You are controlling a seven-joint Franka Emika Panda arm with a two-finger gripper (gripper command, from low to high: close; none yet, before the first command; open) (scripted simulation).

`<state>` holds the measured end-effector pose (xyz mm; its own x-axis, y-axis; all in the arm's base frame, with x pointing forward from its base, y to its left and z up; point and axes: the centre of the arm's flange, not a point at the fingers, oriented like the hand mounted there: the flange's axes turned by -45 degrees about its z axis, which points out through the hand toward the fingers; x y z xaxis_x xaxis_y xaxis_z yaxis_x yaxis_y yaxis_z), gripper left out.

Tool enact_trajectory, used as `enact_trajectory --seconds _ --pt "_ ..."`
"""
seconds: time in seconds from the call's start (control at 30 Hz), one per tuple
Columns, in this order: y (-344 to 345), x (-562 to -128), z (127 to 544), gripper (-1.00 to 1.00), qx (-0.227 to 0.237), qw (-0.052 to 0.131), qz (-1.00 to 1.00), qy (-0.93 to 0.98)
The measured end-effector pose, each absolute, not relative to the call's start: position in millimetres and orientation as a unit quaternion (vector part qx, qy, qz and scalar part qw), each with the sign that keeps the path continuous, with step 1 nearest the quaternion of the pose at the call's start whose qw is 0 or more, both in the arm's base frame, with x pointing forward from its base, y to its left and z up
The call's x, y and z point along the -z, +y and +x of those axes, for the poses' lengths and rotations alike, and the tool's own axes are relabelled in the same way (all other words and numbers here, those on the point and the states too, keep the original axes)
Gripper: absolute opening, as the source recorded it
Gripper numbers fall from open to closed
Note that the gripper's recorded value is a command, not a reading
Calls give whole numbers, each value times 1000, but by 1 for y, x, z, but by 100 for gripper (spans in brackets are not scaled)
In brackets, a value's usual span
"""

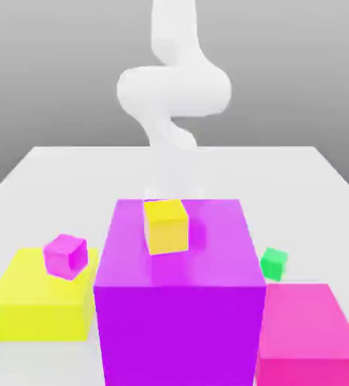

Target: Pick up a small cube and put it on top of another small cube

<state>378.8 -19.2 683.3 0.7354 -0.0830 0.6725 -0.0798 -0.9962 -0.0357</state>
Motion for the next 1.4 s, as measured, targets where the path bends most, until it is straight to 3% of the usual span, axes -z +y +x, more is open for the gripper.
enact_trajectory --seconds 0.27,0.5,0.77,0.97,1.13,1.17,1.4 --pt "-98 -576 461 0 267 0 -949 169" --pt "-177 -466 494 0 185 0 -942 279" --pt "-268 -325 484 0 89 -1 -910 406" --pt "-318 -216 449 0 16 0 -872 490" --pt "-328 -138 438 0 1 0 -862 507" --pt "-328 -130 438 -100 0 0 -862 508" --pt "-328 -131 438 -100 0 0 -861 508"
